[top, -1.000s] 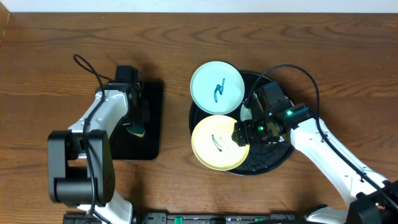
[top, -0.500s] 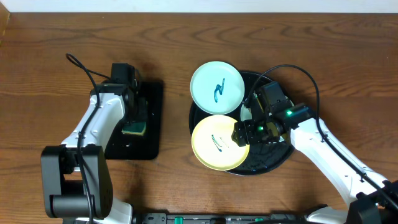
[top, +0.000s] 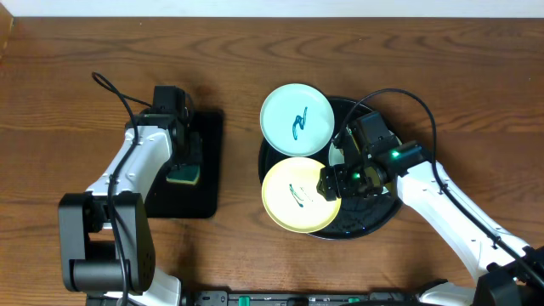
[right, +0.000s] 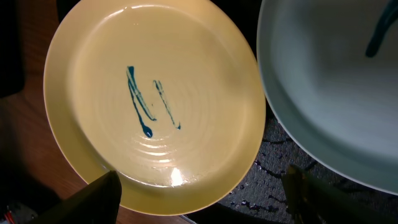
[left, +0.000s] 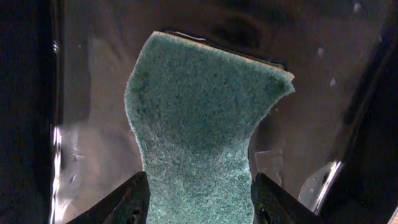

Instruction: Clean dirty plates on tray and stack at the side

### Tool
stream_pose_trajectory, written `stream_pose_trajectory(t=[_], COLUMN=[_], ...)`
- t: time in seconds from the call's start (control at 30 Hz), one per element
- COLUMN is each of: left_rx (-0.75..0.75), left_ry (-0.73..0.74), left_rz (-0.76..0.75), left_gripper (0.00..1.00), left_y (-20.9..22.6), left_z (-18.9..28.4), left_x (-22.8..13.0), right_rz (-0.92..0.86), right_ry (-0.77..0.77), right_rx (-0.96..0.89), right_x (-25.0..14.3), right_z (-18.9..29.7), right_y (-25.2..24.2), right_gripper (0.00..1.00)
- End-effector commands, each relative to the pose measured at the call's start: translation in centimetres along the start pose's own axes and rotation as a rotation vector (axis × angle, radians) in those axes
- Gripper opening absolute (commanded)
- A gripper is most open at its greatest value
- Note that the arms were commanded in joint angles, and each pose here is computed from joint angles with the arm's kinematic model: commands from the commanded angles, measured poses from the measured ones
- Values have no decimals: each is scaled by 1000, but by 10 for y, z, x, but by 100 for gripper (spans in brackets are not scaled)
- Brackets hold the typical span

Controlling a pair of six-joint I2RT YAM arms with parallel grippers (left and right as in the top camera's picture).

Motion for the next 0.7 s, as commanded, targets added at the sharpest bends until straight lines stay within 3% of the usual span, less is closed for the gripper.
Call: stream_pose_trajectory(t=[0.0,0.67], left_rx=[46,59], left_ry=[25,39], left_rz=[-4,-6], left_gripper=[54,52], left_y=[4,5], left_z=[-6,-9], left_x=[-5,-9], right_rz=[-3,-3], right_ry=[-11,-10], right_rx=[-3,-3], right_x=[3,3], right_z=[2,2], right_y=[5,5], right_gripper=[82,83])
Point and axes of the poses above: each gripper's point midway between its finger pads, its own z axis back along the fingers, its own y axis along the line the jaws close on, x = y × z, the point moved 7 cm from there along z, back along the fingers, and after that the axes turned 12 degrees about -z, right-handed, at the moved point
